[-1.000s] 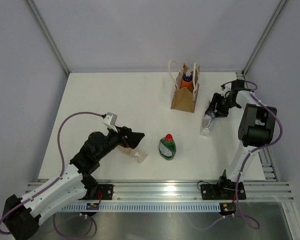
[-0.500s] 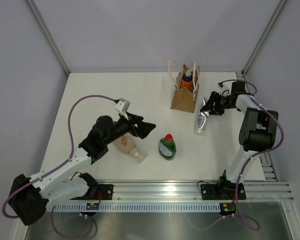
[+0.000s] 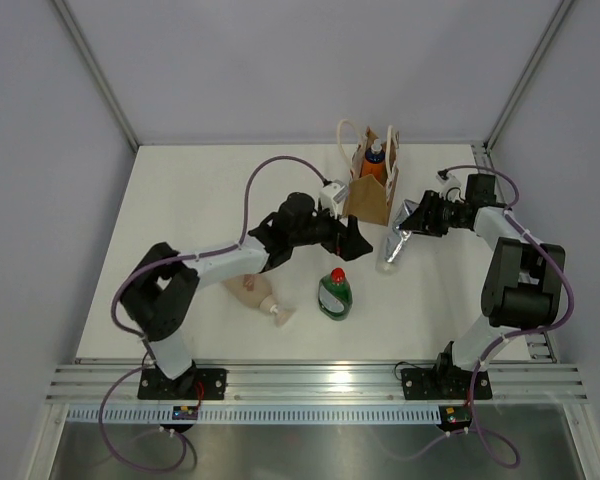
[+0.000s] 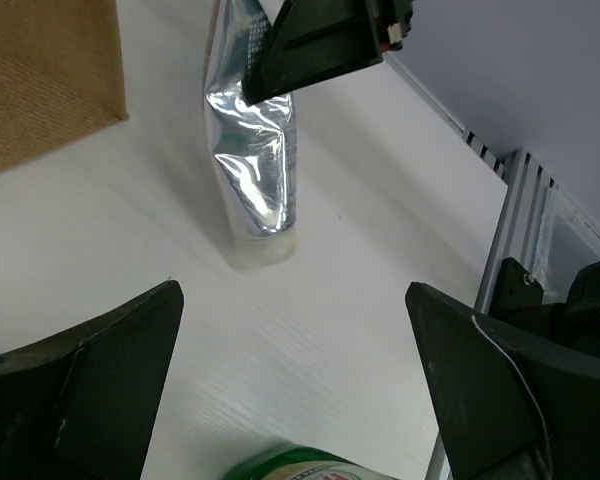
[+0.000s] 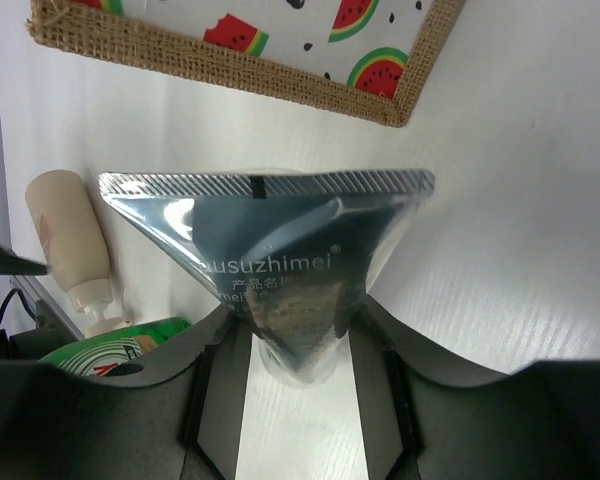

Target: Place the personal care products into the canvas bag

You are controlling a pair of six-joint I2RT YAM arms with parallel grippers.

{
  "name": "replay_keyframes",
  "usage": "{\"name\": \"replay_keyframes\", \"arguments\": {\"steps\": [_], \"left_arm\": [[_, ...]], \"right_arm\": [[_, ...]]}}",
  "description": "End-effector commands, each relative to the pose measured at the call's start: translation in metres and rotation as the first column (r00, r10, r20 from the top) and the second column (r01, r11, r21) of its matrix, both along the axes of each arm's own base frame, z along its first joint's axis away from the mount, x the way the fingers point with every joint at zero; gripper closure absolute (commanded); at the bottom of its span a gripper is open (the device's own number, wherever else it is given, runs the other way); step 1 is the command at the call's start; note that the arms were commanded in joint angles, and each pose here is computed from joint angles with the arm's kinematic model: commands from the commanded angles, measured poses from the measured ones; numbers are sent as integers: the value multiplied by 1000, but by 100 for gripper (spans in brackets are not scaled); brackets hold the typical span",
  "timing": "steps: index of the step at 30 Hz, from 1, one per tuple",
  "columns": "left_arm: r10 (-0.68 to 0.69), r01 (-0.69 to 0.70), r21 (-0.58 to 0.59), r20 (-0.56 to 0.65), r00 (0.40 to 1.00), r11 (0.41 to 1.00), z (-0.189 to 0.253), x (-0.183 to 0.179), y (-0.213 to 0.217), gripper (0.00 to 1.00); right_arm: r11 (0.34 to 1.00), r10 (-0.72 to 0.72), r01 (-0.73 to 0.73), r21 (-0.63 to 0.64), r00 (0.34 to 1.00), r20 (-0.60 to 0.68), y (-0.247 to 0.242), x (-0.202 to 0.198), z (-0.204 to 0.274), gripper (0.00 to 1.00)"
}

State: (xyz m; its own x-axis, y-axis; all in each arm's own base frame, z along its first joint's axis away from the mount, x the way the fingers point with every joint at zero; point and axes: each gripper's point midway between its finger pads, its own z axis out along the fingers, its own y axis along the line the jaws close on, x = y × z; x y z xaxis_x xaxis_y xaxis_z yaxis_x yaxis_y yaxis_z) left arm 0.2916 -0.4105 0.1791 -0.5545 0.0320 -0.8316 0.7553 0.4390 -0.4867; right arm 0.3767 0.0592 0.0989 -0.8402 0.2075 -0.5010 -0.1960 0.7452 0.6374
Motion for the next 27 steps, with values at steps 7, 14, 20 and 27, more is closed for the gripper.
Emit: {"name": "replay_keyframes", "arguments": {"steps": [7,14,20,27], "left_arm": [[-135,135,-27,10,991,990,-22,11,-41,1],[-141,141,6,-16,990,990,-55,21,-57,1],[-142,142,5,8,990,990,-61,26,-63,1],[-146,146,-6,-29,989,989,-71,25,-66,1]], "right_arm": [[994,34,-43,98,995,92,17,-1,31,100],[992,89,-98,83,990,108,33,-7,30,100],[979,174,-188,73,969,173,57,-19,44,100],[948,284,-310,78,928,240,81,-33,55,100]]}}
